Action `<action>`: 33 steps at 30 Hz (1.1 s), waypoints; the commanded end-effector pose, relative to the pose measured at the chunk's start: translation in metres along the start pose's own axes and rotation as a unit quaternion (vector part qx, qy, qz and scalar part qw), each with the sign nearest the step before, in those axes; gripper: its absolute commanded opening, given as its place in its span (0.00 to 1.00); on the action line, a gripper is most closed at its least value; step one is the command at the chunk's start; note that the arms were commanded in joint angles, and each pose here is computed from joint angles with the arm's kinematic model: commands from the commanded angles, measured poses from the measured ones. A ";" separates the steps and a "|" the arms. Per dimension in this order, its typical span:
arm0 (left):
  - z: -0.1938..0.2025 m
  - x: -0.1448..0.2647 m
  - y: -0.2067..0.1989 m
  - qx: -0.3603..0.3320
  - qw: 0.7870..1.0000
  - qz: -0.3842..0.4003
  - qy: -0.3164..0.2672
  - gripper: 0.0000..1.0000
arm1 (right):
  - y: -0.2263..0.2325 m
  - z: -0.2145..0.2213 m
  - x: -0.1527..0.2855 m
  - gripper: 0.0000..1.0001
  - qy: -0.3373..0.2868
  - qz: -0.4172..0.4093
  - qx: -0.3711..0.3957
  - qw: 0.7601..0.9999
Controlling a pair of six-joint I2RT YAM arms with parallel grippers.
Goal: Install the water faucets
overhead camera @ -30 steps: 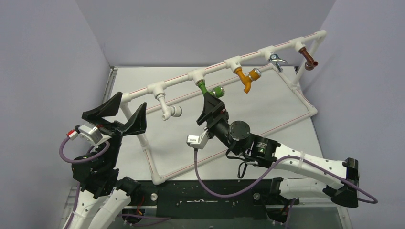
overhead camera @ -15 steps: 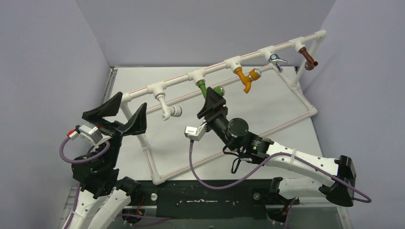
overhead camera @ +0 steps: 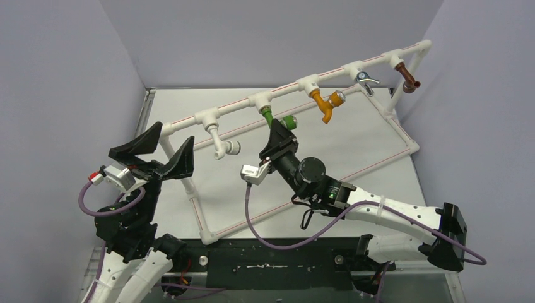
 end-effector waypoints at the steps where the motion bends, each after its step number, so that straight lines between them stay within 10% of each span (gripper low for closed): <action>1: -0.012 0.000 0.002 -0.003 1.000 -0.005 -0.018 0.94 | -0.006 0.007 0.003 0.15 0.023 0.037 -0.071 0.996; 4: -0.012 0.000 0.002 -0.004 1.000 -0.004 -0.019 0.94 | 0.000 0.005 0.002 0.00 0.024 0.043 -0.099 0.994; 10: -0.012 -0.001 0.002 -0.004 1.000 -0.005 -0.019 0.94 | -0.002 0.001 0.003 0.00 0.011 0.097 -0.208 0.973; 17: -0.012 0.000 0.002 -0.003 1.000 -0.005 -0.019 0.94 | -0.012 -0.003 0.005 0.00 -0.026 0.154 -0.406 0.900; 33: -0.015 0.001 0.002 -0.001 1.000 -0.005 -0.023 0.94 | -0.038 0.019 0.006 0.00 -0.095 0.230 -0.775 0.581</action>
Point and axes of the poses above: each gripper's point midway between its finger pads, its own x axis back along the fingers, its own y axis along the line the jaws close on, z = x × y, the point moved 4 cm from there along x, back along the fingers, and after that the axes turned 13 degrees about -x, right-handed, at the moved point
